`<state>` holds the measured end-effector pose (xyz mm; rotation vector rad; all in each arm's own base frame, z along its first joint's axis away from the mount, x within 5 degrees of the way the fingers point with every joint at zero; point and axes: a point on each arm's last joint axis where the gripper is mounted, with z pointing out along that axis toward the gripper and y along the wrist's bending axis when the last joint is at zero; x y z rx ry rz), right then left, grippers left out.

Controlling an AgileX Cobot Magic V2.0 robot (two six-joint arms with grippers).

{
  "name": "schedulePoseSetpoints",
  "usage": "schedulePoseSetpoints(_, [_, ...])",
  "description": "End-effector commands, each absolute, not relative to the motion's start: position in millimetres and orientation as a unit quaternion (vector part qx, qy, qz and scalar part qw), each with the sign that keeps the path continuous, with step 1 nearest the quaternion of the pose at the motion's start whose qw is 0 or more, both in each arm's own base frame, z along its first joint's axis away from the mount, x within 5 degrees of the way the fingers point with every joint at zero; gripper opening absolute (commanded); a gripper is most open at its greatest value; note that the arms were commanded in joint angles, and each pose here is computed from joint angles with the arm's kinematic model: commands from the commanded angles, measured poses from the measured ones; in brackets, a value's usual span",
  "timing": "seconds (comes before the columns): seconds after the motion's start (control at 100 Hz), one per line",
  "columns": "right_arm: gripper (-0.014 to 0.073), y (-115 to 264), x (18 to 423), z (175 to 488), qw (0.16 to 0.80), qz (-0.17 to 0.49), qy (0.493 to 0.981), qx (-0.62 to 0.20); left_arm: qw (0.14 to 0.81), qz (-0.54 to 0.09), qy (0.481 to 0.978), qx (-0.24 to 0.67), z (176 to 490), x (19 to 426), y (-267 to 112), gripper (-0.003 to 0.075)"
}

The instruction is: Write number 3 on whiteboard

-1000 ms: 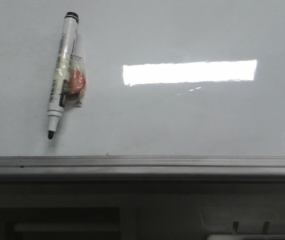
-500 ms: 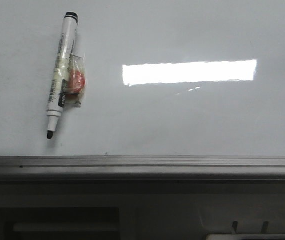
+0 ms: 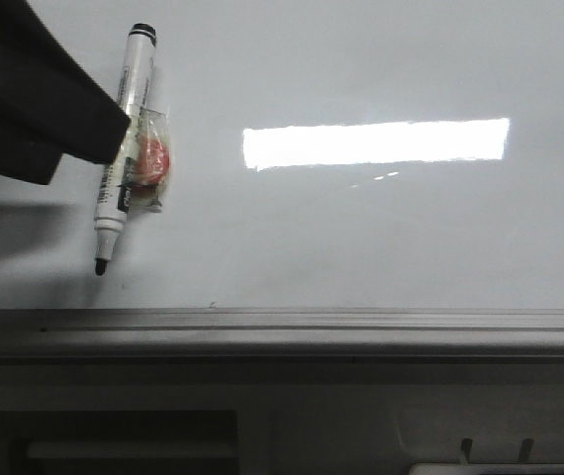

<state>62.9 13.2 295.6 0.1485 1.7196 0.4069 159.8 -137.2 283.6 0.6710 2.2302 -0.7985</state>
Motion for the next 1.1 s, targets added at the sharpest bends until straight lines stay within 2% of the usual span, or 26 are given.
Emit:
schedulePoseSetpoints(0.0, [0.0441, 12.5, 64.2, 312.6, 0.666, 0.178, 0.722, 0.059, 0.375, -0.318, 0.84, 0.228, 296.3, 167.5, -145.2, 0.0394])
schedulePoseSetpoints(0.32, [0.0441, 12.5, 64.2, 312.6, 0.666, 0.178, 0.722, 0.059, 0.34, -0.304, 0.861, 0.223, 275.4, 180.6, -154.2, 0.0253])
schedulePoseSetpoints(0.56, [0.0441, 12.5, 64.2, 312.6, 0.666, 0.178, 0.722, 0.059, 0.339, -0.301, 0.864, 0.22, 272.6, 183.2, -155.1, -0.0022])
schedulePoseSetpoints(0.82, [0.0441, 14.4, 62.8, 316.2, 0.666, 0.188, 0.72, 0.047, 0.334, -0.31, 0.863, 0.22, 275.0, 180.5, -155.3, -0.0021])
schedulePoseSetpoints(0.9, [0.0441, 16.6, 58.4, 327.6, 0.674, 0.186, 0.715, 0.01, 0.329, -0.323, 0.846, 0.269, 286.3, 171.7, -157.5, -0.0021])
schedulePoseSetpoints(1.02, [0.0441, 26.0, 51.1, 351.1, 0.673, 0.178, 0.709, -0.115, 0.357, -0.324, 0.759, 0.438, 319.4, 145.7, -165.4, -0.0021])
schedulePoseSetpoints(1.09, [0.0441, 37.2, 50.2, 362.3, 0.64, 0.19, 0.716, -0.205, 0.367, -0.321, 0.703, 0.517, 338.5, 131.1, -167.1, -0.0021])
